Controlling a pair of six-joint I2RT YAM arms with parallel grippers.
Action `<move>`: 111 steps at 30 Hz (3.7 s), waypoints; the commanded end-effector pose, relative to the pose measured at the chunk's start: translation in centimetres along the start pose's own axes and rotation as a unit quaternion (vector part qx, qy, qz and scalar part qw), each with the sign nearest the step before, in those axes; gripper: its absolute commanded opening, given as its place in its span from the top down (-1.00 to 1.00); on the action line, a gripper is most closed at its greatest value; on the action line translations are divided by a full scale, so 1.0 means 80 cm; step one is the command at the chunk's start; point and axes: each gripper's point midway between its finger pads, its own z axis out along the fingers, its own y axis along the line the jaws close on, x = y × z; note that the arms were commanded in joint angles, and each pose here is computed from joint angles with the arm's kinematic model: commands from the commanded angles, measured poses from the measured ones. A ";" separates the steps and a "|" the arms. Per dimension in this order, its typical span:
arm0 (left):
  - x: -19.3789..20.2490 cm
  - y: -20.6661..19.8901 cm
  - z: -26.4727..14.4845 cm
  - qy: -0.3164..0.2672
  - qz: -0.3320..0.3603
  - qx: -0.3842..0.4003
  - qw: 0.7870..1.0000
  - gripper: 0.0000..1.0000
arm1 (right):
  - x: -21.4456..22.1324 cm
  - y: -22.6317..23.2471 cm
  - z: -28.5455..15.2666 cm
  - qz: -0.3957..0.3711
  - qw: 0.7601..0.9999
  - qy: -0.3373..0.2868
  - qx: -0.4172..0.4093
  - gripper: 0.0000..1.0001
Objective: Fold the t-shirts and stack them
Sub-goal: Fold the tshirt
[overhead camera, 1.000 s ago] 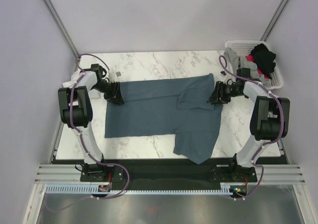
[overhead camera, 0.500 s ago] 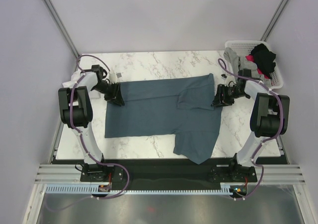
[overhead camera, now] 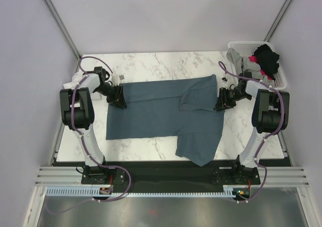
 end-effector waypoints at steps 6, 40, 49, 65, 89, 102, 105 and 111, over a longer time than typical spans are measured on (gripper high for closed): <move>-0.008 -0.018 -0.012 -0.019 0.007 0.008 1.000 0.28 | -0.024 0.011 -0.015 -0.039 0.999 -0.029 -0.012 0.27; -0.007 -0.022 -0.013 -0.020 0.011 0.008 1.000 0.28 | -0.011 0.071 -0.043 0.024 0.993 0.027 -0.109 0.99; -0.012 -0.022 -0.016 -0.024 0.014 0.007 1.000 0.28 | -0.011 0.045 -0.040 -0.001 0.998 0.021 -0.054 0.42; -0.087 0.017 -0.020 -0.055 0.044 -0.047 0.996 0.29 | -0.175 0.009 -0.049 -0.049 0.990 -0.127 0.024 0.18; -0.135 0.115 0.022 -0.027 0.056 -0.163 0.985 0.30 | -0.218 -0.086 0.057 -0.059 0.981 -0.083 0.164 0.19; -0.181 0.132 0.039 -0.043 0.092 -0.210 0.973 0.30 | -0.263 -0.105 0.076 -0.087 0.971 -0.111 0.191 0.19; -0.192 0.136 0.034 -0.054 0.100 -0.219 0.969 0.30 | -0.266 -0.103 0.078 -0.089 0.971 -0.114 0.190 0.19; -0.200 0.057 -0.010 -0.084 0.128 -0.204 0.967 0.31 | -0.281 -0.057 0.029 -0.110 0.969 -0.143 0.169 0.20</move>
